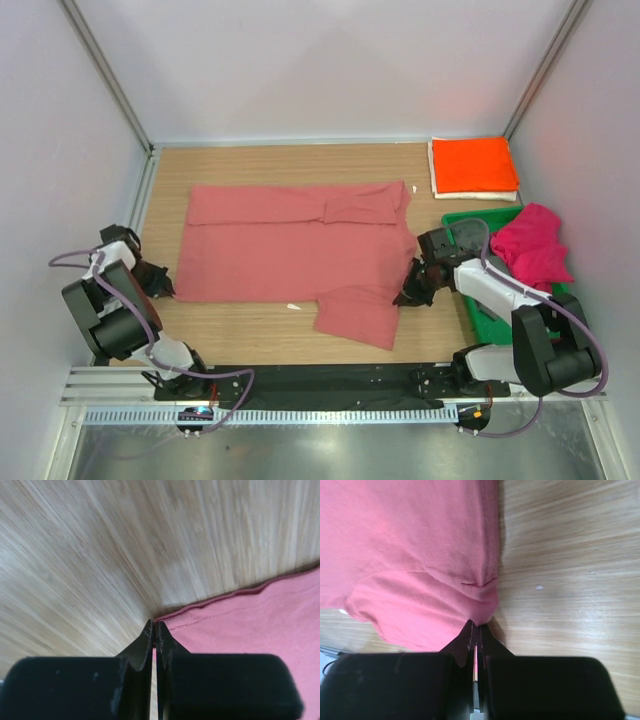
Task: Fold and stack the t-shirts
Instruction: Fold the tshirt
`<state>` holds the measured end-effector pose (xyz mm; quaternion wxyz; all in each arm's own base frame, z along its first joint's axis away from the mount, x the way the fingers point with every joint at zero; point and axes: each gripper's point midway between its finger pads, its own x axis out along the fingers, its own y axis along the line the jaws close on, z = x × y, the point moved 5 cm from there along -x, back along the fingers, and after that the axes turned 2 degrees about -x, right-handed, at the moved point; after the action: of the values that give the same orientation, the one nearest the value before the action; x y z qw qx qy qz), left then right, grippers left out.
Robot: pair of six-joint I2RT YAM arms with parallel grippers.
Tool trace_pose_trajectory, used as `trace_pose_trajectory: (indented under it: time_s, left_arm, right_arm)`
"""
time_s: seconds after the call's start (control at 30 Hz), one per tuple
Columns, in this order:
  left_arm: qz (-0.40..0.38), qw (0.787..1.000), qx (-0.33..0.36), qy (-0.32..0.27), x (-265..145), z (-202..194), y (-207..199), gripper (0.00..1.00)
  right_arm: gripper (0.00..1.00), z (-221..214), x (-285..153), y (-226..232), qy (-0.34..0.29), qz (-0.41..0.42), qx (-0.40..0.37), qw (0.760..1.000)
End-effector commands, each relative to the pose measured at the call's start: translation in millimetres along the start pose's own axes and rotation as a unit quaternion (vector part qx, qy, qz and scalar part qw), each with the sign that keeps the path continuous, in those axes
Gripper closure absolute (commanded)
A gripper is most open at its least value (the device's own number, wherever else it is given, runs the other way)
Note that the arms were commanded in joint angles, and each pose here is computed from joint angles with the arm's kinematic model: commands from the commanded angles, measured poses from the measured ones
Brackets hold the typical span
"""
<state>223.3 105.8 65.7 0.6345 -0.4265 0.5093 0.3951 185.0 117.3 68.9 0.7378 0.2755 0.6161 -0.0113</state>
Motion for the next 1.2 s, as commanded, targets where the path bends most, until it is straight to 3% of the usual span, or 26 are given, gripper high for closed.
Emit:
trace_pose_trajectory:
  time_s: [0.0, 0.13, 0.5, 0.77, 1.17]
  left_arm:
    - [0.02, 0.998, 0.035, -0.047, -23, 13, -9, 1.0]
    - [0.011, 0.994, 0.083, -0.072, -38, 16, -39, 1.0]
    - [-0.019, 0.99, 0.107, -0.084, -45, 45, -106, 1.0]
    - [-0.028, 0.988, 0.131, -0.074, -30, 46, -147, 1.0]
    - [-0.012, 0.988, 0.137, -0.073, -18, 53, -167, 1.0]
  right_arm:
    - [0.99, 25, -23, 17, -0.015, 0.019, 0.003, 1.0]
    - [0.99, 66, -39, 22, -0.032, 0.011, 0.001, 0.999]
    - [0.99, 153, -30, 60, -0.03, 0.049, -0.018, 0.998]
    - [0.99, 182, -19, 73, -0.022, 0.058, -0.009, 0.998]
    - [0.99, 206, -2, 76, -0.009, 0.077, 0.021, 0.997]
